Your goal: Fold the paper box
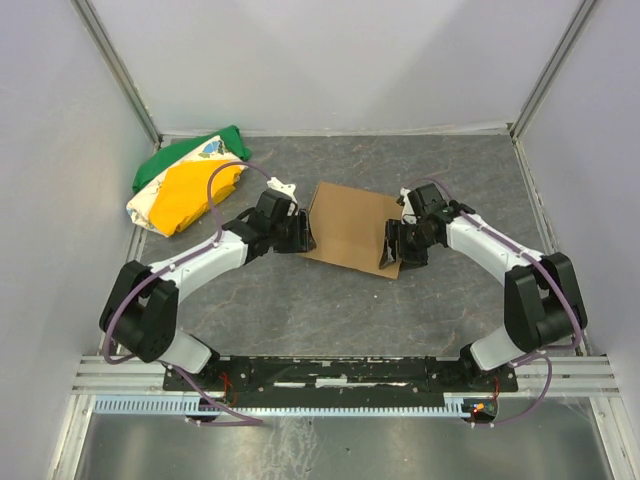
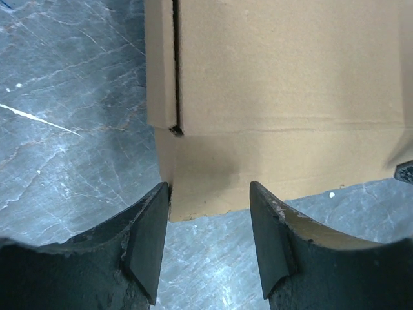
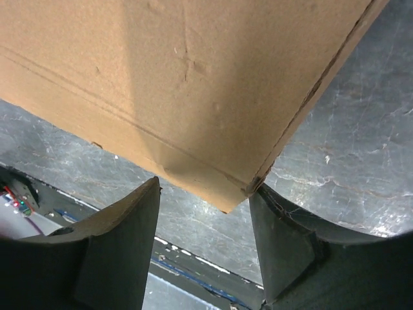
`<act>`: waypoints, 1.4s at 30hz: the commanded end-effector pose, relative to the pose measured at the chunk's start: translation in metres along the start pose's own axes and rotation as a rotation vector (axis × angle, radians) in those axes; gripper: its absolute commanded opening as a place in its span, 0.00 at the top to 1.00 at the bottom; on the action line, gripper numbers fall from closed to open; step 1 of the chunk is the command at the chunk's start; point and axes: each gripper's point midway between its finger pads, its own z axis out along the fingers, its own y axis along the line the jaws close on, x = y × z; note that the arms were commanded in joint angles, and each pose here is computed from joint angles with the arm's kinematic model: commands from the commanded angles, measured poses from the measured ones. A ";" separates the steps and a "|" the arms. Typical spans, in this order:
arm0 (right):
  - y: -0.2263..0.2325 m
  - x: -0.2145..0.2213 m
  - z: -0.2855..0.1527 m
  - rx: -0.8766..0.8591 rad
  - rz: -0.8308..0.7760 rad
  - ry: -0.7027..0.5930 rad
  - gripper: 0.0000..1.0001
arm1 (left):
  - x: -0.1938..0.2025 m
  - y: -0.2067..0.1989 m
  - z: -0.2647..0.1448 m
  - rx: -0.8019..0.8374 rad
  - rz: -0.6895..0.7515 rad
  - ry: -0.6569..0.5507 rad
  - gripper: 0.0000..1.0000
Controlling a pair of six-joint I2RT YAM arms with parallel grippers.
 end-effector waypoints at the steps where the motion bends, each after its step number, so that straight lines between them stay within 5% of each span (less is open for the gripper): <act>1: 0.017 0.001 -0.012 -0.118 0.038 -0.018 0.35 | -0.002 -0.030 -0.017 0.138 -0.004 -0.003 0.41; 15: 0.029 0.010 -0.026 -0.237 0.084 -0.010 0.35 | 0.005 -0.034 -0.018 0.175 -0.013 0.014 0.40; 27: -0.014 0.015 -0.044 0.029 -0.010 -0.025 0.34 | 0.005 -0.021 -0.014 0.104 0.025 0.022 0.40; 42: -0.020 0.012 -0.068 0.088 -0.067 -0.144 0.34 | 0.004 -0.018 -0.009 0.086 0.043 0.027 0.38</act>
